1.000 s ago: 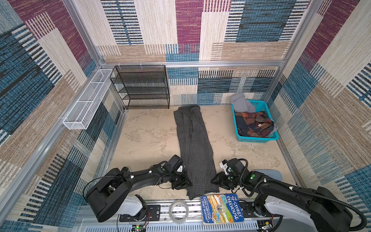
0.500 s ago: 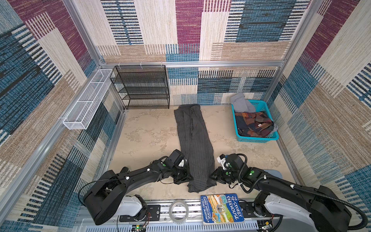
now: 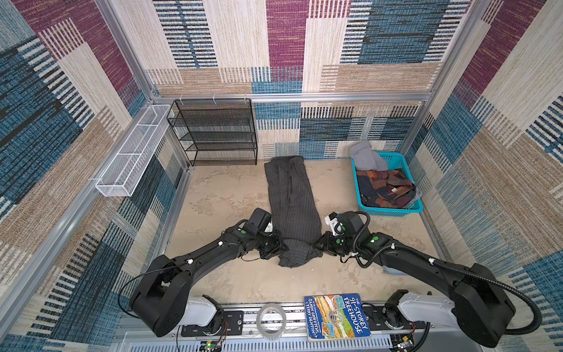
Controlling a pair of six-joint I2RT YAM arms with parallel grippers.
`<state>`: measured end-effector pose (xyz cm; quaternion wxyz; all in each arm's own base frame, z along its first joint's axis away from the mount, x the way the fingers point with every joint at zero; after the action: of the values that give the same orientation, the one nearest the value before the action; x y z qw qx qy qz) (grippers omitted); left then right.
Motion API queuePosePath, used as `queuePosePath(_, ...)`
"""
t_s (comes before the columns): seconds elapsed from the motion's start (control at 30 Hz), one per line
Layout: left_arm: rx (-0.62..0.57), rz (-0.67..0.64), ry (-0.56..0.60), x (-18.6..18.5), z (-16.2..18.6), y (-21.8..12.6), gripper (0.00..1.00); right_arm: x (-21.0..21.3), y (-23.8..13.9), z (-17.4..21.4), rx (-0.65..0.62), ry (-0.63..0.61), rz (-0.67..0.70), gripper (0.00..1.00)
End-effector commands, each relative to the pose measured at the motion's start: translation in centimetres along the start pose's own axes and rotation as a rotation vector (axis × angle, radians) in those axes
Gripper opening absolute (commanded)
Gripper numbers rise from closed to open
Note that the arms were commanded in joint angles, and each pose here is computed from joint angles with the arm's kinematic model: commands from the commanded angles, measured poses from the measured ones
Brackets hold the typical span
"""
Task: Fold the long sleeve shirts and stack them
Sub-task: 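Lift the near end with both grippers and fold it toward the far wall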
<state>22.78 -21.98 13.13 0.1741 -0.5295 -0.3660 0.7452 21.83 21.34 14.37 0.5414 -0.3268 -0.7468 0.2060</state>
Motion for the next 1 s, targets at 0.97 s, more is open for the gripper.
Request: queuePosePath(0.97,-0.044,-0.031,-0.048,-5.1,-15.5,0.3,0.0,-1.6,8.0,-17.3,0.024,-0.141,-0.07,0.15)
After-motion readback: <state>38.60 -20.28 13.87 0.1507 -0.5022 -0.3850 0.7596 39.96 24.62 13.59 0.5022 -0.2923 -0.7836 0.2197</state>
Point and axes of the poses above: each gripper's point midway between its finger pads, its own y axis out along the fingers, its own x axis along the line the jaws close on, z = x × y, the point moved 5 cm from there along -y, back along the fingers, and after that the axes turned 10 degrees about -y, right-handed, at the moved point
